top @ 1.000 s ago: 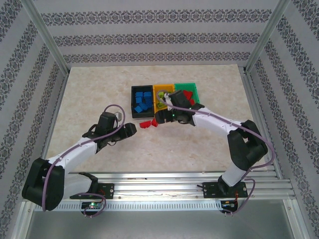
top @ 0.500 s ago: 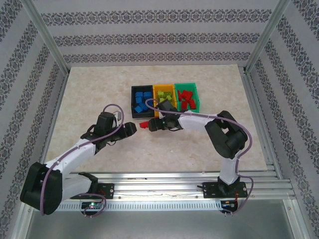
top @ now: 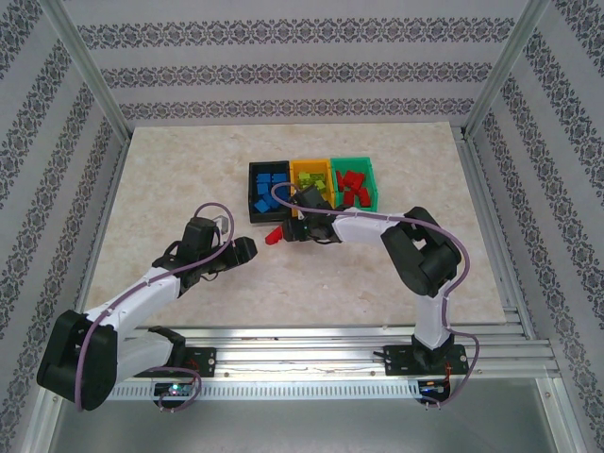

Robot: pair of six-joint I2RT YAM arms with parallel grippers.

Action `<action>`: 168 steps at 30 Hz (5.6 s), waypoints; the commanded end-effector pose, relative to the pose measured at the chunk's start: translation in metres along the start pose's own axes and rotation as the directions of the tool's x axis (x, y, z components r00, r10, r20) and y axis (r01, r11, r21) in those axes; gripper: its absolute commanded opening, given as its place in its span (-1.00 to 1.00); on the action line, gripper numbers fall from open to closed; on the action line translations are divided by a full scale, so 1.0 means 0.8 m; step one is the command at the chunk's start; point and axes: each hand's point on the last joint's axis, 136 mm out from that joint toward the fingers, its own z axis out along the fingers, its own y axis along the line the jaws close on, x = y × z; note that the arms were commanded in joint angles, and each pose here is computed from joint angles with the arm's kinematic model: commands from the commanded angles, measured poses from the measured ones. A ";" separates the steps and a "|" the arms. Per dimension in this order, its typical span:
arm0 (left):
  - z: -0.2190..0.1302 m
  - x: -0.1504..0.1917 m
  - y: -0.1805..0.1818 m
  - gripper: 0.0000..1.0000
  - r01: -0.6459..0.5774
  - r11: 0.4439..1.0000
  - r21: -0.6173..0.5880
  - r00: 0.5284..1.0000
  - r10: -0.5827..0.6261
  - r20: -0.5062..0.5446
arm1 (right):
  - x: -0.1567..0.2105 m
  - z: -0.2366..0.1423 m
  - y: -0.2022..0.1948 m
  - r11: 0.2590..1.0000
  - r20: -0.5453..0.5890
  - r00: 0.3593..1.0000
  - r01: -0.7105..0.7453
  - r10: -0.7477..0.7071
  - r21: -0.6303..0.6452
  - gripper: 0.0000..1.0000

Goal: Sort the legos into containers by color
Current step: Pick up the lego from the center of the table, then place the lego in the container, then pick up the lego from the center of the table, then place the lego in the container, then reset both arms

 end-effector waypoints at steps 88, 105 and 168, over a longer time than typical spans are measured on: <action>0.251 -0.145 -0.353 -0.33 -0.382 0.889 0.254 0.896 0.423 -0.136 | 0.078 -0.220 -0.226 0.916 0.255 0.891 -0.399 0.375 0.050 0.44; 0.143 -0.156 -0.270 0.36 -0.460 0.880 0.118 0.888 0.453 0.082 | 0.039 -0.275 -0.254 0.903 0.474 0.840 -0.388 0.265 0.184 0.62; -0.032 -0.209 0.160 0.99 -0.230 0.764 -0.603 0.640 0.586 0.497 | -0.019 -0.234 -0.348 0.835 0.678 0.711 -0.249 -0.186 0.491 0.97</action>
